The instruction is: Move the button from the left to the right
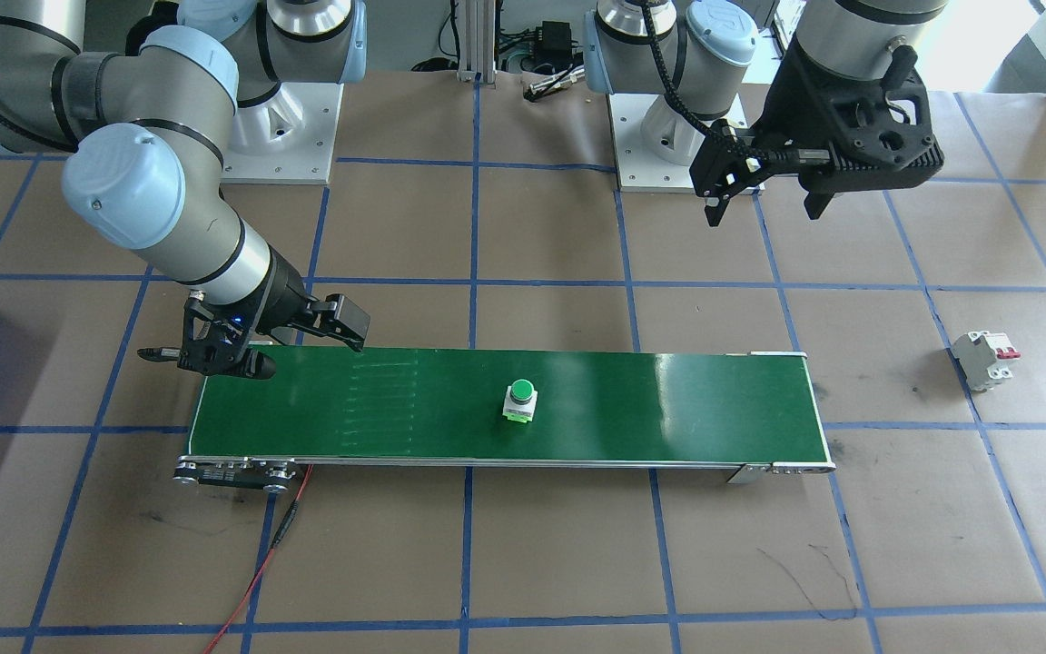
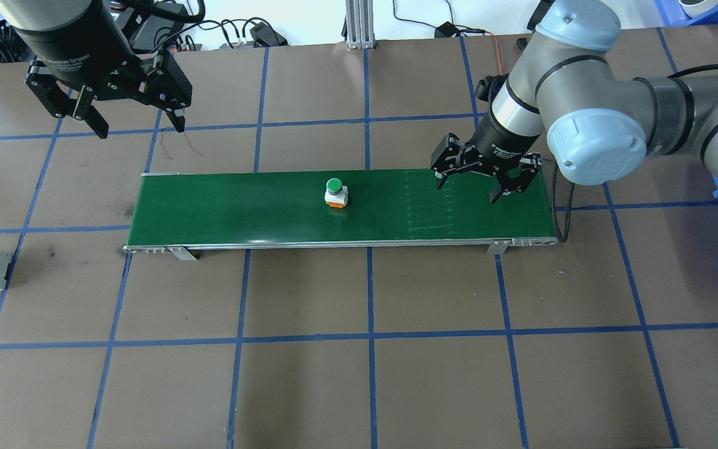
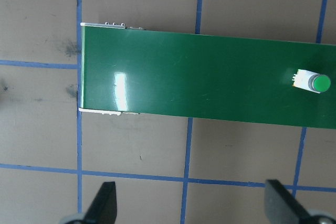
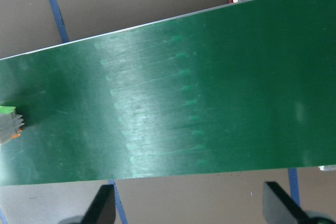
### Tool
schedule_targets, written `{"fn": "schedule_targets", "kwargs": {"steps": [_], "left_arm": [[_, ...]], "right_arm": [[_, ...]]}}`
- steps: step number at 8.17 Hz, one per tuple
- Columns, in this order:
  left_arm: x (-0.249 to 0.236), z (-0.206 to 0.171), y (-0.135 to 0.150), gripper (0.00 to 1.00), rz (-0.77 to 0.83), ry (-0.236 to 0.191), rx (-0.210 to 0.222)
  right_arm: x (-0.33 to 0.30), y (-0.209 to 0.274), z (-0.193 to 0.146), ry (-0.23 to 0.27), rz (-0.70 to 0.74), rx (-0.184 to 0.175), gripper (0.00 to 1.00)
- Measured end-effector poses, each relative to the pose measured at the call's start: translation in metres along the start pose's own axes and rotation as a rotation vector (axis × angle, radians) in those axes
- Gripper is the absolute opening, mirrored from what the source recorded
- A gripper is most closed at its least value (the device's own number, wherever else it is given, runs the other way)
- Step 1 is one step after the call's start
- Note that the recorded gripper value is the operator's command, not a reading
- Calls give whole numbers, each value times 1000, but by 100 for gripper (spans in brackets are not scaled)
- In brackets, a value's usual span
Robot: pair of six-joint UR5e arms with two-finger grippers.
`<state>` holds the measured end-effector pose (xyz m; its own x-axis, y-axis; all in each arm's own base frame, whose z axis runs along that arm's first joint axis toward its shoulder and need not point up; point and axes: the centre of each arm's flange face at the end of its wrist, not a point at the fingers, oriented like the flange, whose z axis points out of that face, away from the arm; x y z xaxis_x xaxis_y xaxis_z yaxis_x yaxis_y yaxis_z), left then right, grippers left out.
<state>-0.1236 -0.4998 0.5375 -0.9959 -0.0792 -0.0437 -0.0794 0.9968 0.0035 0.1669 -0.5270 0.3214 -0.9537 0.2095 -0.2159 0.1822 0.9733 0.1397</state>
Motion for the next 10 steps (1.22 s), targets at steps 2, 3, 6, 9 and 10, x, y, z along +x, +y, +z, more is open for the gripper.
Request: {"fn": "schedule_targets", "kwargs": {"steps": [2,3,6,9,10], "left_arm": [[3,-2,1,100,9,1,1],[2,-3,2,100,9,1,3],[2,-1,2,100,8,0,-1],[2,-3,3,100,6,3,4],[2,-4,3,100,6,3,5]], "right_arm": [[-21,6,5,1,40,21,100],[-30,8,8,-3,48,37,100],[-50,-5,19,-33,49,94,100],[-51,-23,41,-14,15,96,66],[-46,-27,52,27,-26,87,22]]}}
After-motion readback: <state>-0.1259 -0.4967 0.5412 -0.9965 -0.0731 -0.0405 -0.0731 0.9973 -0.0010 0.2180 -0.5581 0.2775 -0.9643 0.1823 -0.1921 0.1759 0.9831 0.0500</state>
